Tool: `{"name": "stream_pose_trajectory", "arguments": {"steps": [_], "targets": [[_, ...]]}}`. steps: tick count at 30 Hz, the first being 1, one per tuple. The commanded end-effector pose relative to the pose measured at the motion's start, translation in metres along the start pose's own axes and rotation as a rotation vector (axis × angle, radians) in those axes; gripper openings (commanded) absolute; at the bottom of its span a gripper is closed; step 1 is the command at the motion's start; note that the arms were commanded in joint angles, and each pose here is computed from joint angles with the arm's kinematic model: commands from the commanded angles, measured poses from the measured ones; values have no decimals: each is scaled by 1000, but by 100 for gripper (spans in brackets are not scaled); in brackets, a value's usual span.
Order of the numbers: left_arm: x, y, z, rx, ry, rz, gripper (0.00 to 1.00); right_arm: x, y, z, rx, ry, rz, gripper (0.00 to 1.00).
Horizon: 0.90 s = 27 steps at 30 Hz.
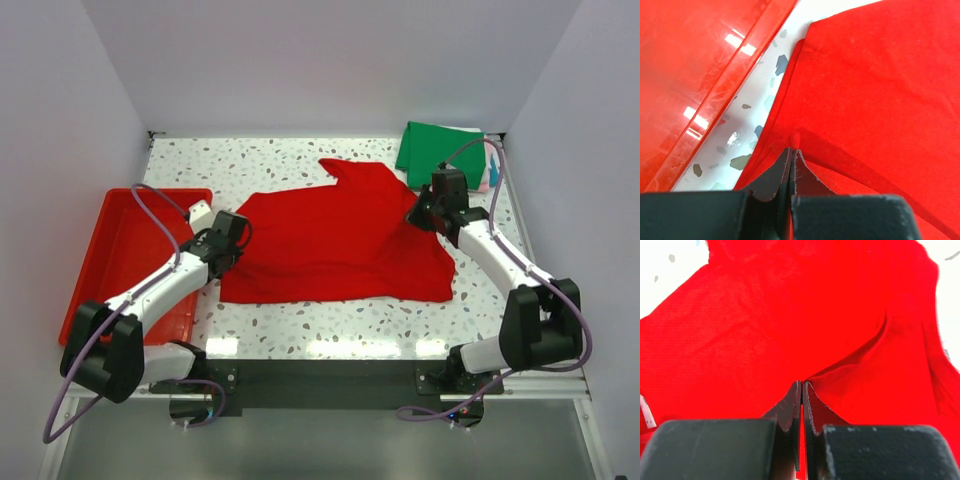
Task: Fold and stack the t-shirts
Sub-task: Fold the tshirt
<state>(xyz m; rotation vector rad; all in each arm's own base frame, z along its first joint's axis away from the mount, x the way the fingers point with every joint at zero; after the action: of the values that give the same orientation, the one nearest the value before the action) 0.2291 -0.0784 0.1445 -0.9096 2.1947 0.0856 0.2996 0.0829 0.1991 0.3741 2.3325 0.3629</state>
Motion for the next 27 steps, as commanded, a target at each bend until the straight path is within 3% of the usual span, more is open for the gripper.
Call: {"name": "stream_pose_trajectory", "arguments": {"steps": [1, 10, 21, 22, 23, 24, 25, 27], "targets": [[-3, 8, 0, -47, -41, -31, 0, -19, 19, 3, -38, -88, -5, 0], [-3, 16, 4, -95, -53, -39, 0, -18, 37, 23, -51, -89, -64, 0], [1, 15, 27, -134, -24, -18, 0, -2, 45, 64, -39, 3, -166, 2], [-4, 10, 26, -113, -28, -16, 31, -3, 44, 63, -29, 4, -174, 18], [-4, 10, 26, -112, -29, -17, 31, -4, 45, 61, -26, -4, -174, 18], [-8, 9, 22, -93, -36, -21, 42, -4, 44, 59, -20, -3, -182, 24], [-9, 9, 19, -81, -40, -25, 51, -7, 44, 56, -17, -9, -186, 36], [-14, 10, 10, -50, -59, -47, 56, -11, 45, 46, -6, -22, -190, 45]]}}
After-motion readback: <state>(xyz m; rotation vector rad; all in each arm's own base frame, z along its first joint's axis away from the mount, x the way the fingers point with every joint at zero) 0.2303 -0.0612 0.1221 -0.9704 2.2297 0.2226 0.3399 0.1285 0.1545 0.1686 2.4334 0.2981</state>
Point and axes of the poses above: each gripper's point midway between its finger pads, its own z axis out along the fingers, its own y axis along the line the jaws close on, x = y × z, the point moved 10 cm from there along -z, back along the fingers, and after that the axes turned 6 degrees about -z, right-handed, at the moved point
